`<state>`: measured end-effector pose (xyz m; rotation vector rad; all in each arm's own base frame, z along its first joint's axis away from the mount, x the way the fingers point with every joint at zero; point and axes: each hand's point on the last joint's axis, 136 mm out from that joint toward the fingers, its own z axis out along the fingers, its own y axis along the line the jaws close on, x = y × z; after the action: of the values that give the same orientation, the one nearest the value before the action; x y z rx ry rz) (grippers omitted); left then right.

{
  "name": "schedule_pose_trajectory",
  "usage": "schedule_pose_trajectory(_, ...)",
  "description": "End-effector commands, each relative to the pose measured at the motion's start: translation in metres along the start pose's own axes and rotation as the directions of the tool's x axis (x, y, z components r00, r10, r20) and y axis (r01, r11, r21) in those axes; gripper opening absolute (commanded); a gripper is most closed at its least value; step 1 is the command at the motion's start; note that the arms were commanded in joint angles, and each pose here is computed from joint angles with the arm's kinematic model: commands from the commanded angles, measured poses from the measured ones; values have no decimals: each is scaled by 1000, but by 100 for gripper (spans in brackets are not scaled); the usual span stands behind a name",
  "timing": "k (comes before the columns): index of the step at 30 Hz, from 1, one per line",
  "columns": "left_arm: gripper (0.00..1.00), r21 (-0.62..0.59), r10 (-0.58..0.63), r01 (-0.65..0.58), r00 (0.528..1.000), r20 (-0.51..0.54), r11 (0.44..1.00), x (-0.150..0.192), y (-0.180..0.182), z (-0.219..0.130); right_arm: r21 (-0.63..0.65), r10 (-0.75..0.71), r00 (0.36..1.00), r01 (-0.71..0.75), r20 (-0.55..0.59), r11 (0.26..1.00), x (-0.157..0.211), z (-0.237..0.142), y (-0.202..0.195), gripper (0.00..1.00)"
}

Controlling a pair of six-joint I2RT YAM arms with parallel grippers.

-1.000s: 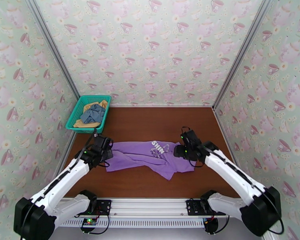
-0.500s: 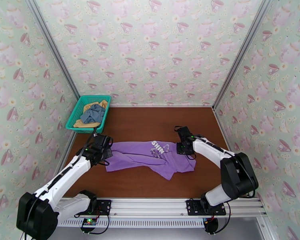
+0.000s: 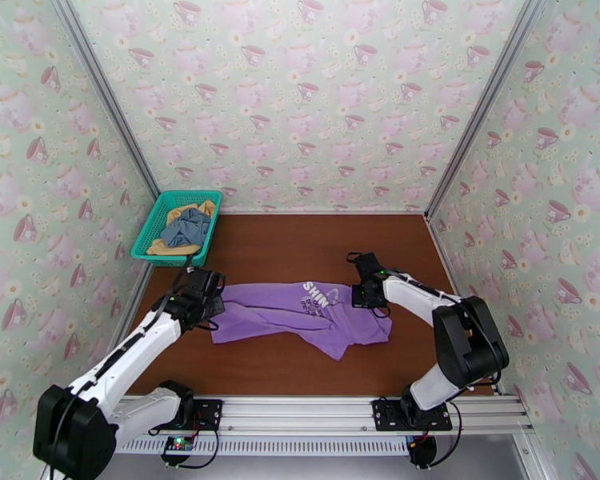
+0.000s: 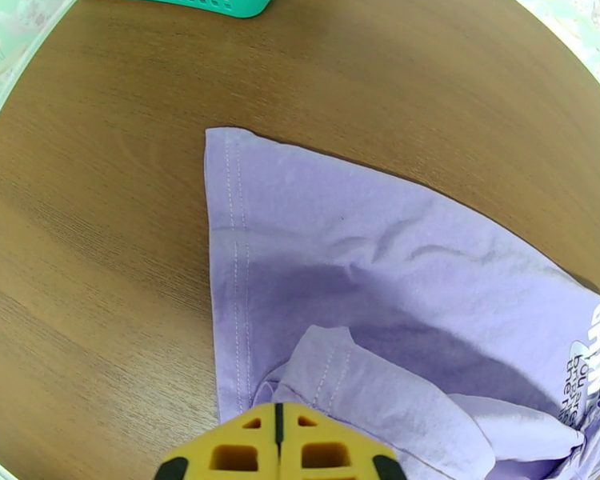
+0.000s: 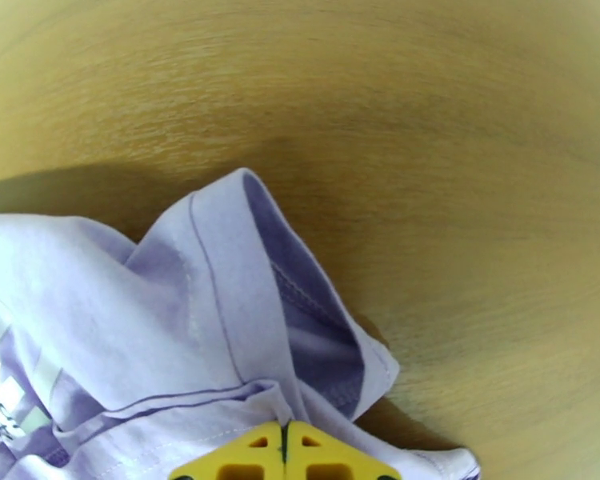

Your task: Fold and stack the mixed laundry pile

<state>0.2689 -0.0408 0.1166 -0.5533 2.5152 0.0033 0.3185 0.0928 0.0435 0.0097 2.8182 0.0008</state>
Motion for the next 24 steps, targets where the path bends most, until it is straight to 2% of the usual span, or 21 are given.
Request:
schedule_pose_trajectory(1,0,27,-11,11,1000,13,1000,-5,-4,-3,-32,26,998,-24,56,999,-11,-28,1,0)
schedule_pose_trajectory(6,0,38,-9,9,1000,21,999,-11,-7,-9,-52,42,987,-35,156,998,-24,-87,-4,0)
schedule_pose_trajectory(9,0,56,1,-3,999,42,998,-23,-13,-21,-66,46,960,-29,277,997,-43,-145,-9,0)
schedule_pose_trajectory(12,0,85,17,-25,995,95,996,-52,-22,-50,-96,50,904,-10,424,995,-64,-215,-12,0)
schedule_pose_trajectory(14,0,123,23,-44,985,168,991,-82,-31,-87,-114,51,845,11,532,993,-75,-269,-16,0)
schedule_pose_trajectory(18,0,218,19,-89,952,305,972,-129,-41,-174,-150,83,650,49,756,987,-82,-394,-31,0)
schedule_pose_trajectory(21,0,275,9,-121,926,377,954,-146,-38,-234,-177,124,477,69,870,982,-69,-478,-47,0)
schedule_pose_trajectory(24,0,339,-8,-150,906,424,929,-149,-32,-282,-209,162,334,110,929,972,-48,-544,-57,0)
